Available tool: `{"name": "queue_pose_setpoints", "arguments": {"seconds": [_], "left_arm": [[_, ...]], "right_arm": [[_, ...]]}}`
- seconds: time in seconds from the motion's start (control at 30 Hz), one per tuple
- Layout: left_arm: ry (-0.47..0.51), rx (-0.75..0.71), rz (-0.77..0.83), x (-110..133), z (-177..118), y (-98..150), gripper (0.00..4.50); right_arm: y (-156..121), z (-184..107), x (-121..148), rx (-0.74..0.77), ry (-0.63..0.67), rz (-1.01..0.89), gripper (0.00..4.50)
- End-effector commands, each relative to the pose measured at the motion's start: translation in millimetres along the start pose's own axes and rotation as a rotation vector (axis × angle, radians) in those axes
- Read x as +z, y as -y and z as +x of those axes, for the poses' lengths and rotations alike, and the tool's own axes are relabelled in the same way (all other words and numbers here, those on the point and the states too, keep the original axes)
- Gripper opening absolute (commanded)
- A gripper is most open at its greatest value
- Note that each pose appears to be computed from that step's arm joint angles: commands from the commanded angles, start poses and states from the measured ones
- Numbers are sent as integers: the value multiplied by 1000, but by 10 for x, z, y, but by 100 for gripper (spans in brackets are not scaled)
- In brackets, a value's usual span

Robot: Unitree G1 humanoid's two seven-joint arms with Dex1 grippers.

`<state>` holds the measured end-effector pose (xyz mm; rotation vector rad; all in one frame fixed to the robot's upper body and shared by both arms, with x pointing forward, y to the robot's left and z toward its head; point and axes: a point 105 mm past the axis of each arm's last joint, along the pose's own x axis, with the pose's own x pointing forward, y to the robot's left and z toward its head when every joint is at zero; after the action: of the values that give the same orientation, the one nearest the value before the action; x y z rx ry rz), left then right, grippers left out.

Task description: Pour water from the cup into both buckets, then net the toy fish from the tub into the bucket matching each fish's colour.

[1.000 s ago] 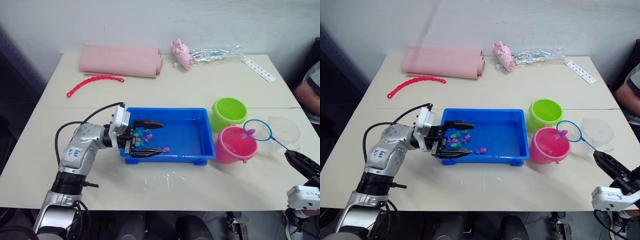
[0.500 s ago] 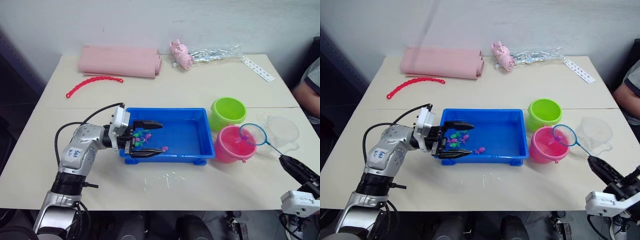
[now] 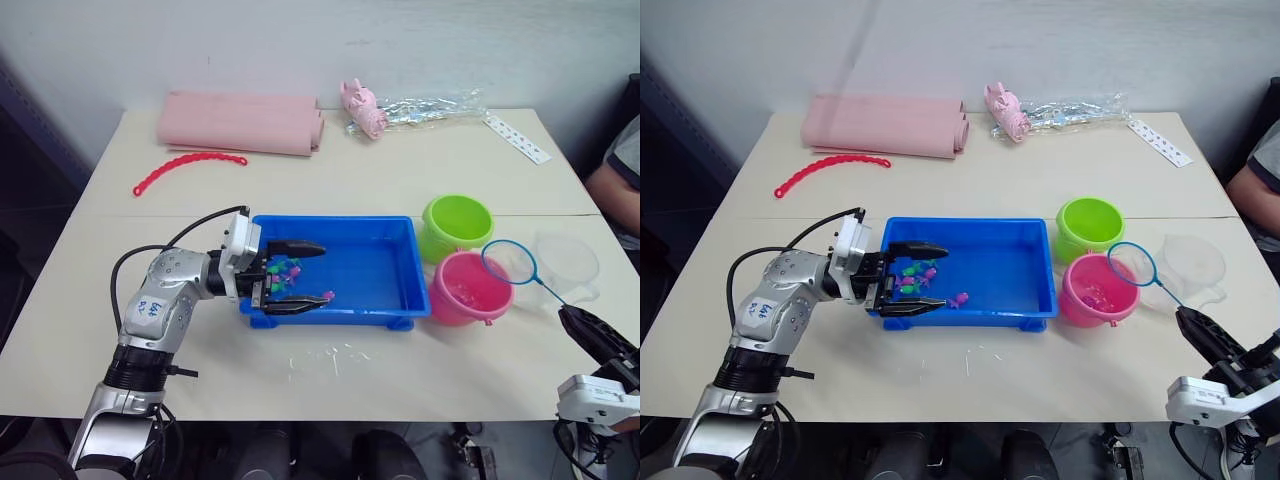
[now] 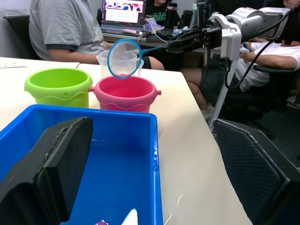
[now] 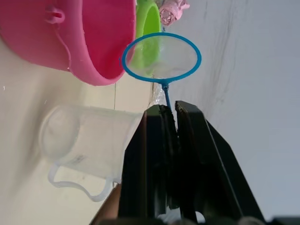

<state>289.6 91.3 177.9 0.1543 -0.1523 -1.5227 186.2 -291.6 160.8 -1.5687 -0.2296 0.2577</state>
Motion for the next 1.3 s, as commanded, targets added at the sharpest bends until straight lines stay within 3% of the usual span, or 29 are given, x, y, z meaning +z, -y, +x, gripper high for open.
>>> {"name": "queue_pose_setpoints", "arguments": {"seconds": [0.03, 0.2, 0.3, 0.4, 0.6, 0.77, 0.83, 1.0, 1.3], "left_arm": [[41, 19, 33, 158, -144, -27, 449], [32, 109, 26, 200, -430, -116, 449], [-48, 126, 16, 108, -659, -70, 449], [-94, 216, 48, 84, -904, -91, 449], [-139, 375, -13, 38, -1285, -46, 449], [-194, 392, -34, -14, -1377, 63, 449], [-173, 398, -51, 19, -1392, 91, 449], [-214, 395, -20, 9, -1394, 139, 449], [-206, 410, -21, 1, -1261, 232, 449]], "right_arm": [[217, 18, 46, -57, 64, 231, 0], [476, 208, 145, -47, 190, 549, 0], [510, 363, 339, 88, 319, 785, 0], [613, 567, 551, 185, 412, 852, 0], [546, 1110, 712, 324, 407, 783, 0], [292, 1509, 823, 509, 397, 695, 0], [271, 1626, 850, 556, 412, 639, 0], [112, 1779, 892, 681, 414, 570, 0], [-128, 1878, 1120, 808, 452, 580, 0]]}}
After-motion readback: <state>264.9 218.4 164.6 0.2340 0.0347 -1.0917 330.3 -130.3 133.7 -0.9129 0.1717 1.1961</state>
